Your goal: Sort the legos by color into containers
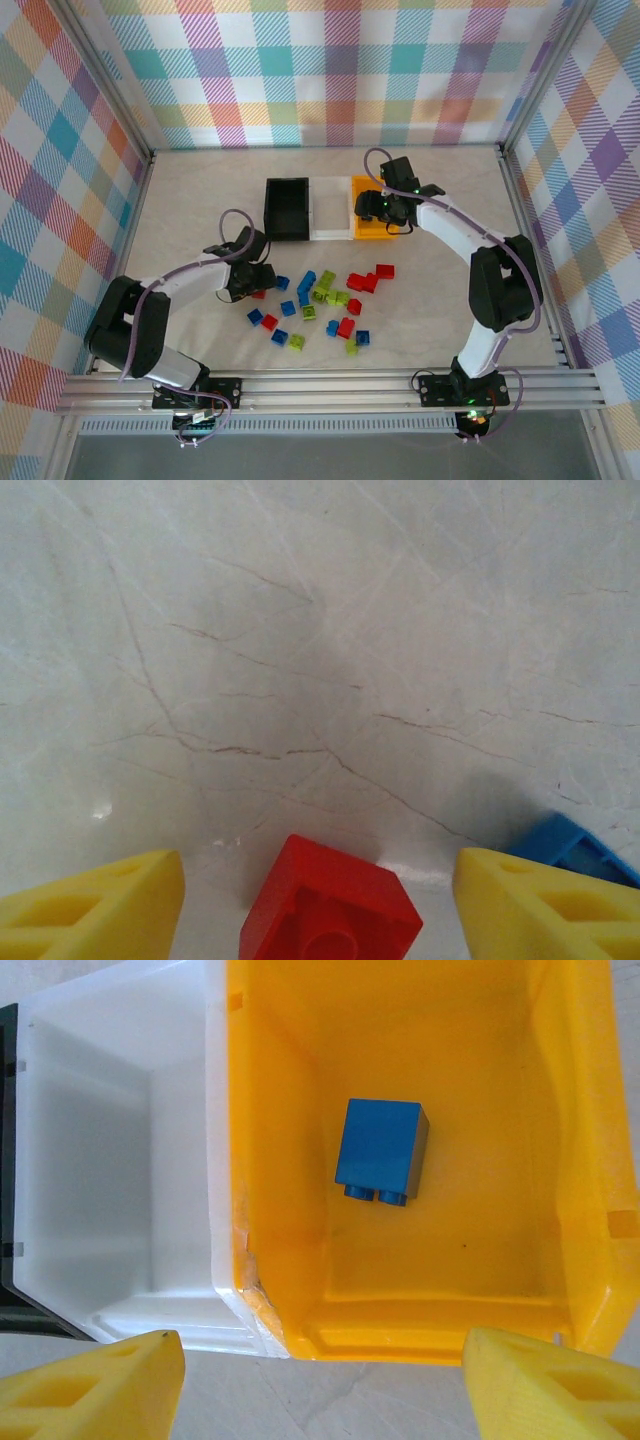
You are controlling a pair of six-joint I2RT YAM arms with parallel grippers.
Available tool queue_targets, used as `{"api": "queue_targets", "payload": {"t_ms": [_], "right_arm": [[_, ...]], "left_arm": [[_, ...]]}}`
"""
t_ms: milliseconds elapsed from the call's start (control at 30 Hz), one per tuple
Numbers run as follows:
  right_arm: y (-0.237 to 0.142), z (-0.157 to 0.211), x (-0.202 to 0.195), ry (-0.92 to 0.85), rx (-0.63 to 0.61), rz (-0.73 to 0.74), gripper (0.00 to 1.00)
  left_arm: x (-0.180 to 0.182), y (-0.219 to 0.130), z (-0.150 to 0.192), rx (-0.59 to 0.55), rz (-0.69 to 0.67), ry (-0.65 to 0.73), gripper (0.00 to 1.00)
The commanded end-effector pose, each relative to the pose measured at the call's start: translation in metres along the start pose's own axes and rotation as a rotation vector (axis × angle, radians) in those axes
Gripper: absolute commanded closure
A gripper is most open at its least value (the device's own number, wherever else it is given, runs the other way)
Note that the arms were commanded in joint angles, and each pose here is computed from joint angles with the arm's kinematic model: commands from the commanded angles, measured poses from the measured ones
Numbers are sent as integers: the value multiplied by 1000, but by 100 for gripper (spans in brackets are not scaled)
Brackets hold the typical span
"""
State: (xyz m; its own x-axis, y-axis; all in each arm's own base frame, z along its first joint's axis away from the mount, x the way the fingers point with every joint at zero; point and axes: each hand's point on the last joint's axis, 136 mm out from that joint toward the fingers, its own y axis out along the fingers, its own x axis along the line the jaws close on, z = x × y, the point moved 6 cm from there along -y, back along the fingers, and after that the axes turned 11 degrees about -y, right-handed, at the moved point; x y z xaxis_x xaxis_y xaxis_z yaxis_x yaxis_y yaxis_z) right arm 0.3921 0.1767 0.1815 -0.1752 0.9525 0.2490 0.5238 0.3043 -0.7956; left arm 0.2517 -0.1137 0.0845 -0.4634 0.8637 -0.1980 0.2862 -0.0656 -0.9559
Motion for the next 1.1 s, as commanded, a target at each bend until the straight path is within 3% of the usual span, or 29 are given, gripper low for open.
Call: {"api": "queue_targets", "payload": {"t_ms": [0,333,500,733,833,1067], "right_arm": [[-10,-5,-1,12,-43,0,26],[-14,-7,-3,18,-53,11,26],[-15,-5,-4,22,-53,8,26],[-19,5,-5,29,-49,-4,26],[-20,11,-8,28,-40,2,26],[-22,24,-10,28,-23,-9,26]], "left_arm": [[7,13,14,50,-27,11,34],[6,8,17,46,-19,9,59],[-8,-7,9,29,34,-10,64],[-66,-59,-56,-146,147,-35,65],[-91,-74,-90,-250,136,-23,65],[-137,-59,-145,-349,42,9,66]]}}
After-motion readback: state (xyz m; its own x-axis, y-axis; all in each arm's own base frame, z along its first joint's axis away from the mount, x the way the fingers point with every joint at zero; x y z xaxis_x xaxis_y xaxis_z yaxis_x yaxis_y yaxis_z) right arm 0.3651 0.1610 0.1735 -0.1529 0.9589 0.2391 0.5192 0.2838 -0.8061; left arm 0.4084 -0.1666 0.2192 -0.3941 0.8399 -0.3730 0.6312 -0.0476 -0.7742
